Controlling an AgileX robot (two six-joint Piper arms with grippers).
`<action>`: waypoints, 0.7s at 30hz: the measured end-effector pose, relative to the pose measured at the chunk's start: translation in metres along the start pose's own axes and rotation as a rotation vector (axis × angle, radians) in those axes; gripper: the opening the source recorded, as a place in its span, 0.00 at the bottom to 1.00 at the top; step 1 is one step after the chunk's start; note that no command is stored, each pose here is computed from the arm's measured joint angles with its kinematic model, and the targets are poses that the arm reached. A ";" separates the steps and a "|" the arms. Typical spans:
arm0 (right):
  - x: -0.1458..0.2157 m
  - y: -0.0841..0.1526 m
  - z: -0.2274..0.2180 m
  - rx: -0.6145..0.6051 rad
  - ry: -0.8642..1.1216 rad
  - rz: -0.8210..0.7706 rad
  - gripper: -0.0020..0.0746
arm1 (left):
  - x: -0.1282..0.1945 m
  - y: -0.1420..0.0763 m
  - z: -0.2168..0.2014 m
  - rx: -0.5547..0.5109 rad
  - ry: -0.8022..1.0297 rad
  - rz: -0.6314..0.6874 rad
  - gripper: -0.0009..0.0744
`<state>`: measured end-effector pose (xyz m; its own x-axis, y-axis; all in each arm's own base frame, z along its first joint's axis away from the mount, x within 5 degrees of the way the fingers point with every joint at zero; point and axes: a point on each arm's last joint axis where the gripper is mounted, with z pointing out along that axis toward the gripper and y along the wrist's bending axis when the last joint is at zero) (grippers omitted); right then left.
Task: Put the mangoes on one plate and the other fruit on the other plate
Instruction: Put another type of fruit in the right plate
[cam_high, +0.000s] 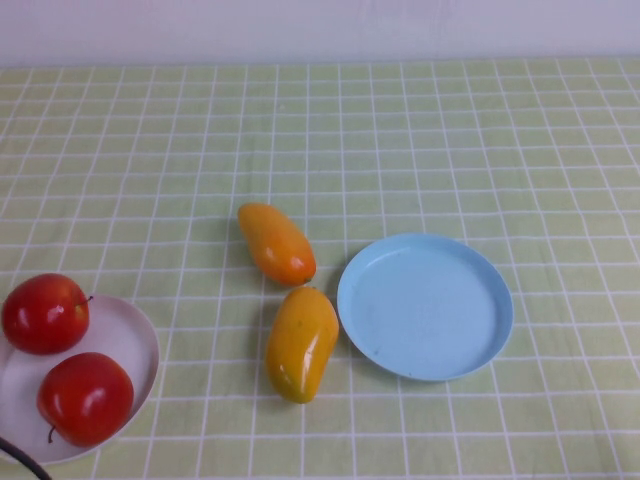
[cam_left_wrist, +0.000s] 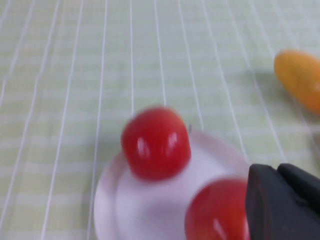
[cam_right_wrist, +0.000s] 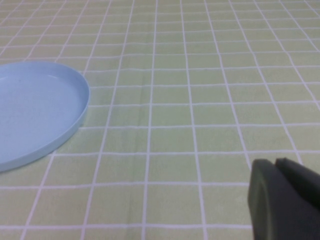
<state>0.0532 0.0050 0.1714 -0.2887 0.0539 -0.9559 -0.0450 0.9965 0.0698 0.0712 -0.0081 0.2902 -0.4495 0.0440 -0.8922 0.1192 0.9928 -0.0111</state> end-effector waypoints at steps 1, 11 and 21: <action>0.000 0.000 0.000 0.000 0.000 0.000 0.01 | 0.003 0.000 0.004 0.003 -0.058 0.009 0.01; 0.000 0.000 0.000 0.000 0.000 0.000 0.01 | 0.057 0.004 0.013 -0.076 -0.486 0.006 0.01; 0.000 0.000 0.000 0.000 0.000 0.001 0.01 | 0.097 0.004 0.032 -0.073 -0.356 0.005 0.01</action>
<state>0.0532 0.0050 0.1714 -0.2887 0.0545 -0.9559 -0.0451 0.9965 0.0705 0.0560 -0.0035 0.1890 -0.1111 0.0198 -0.9936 0.0508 0.9986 0.0142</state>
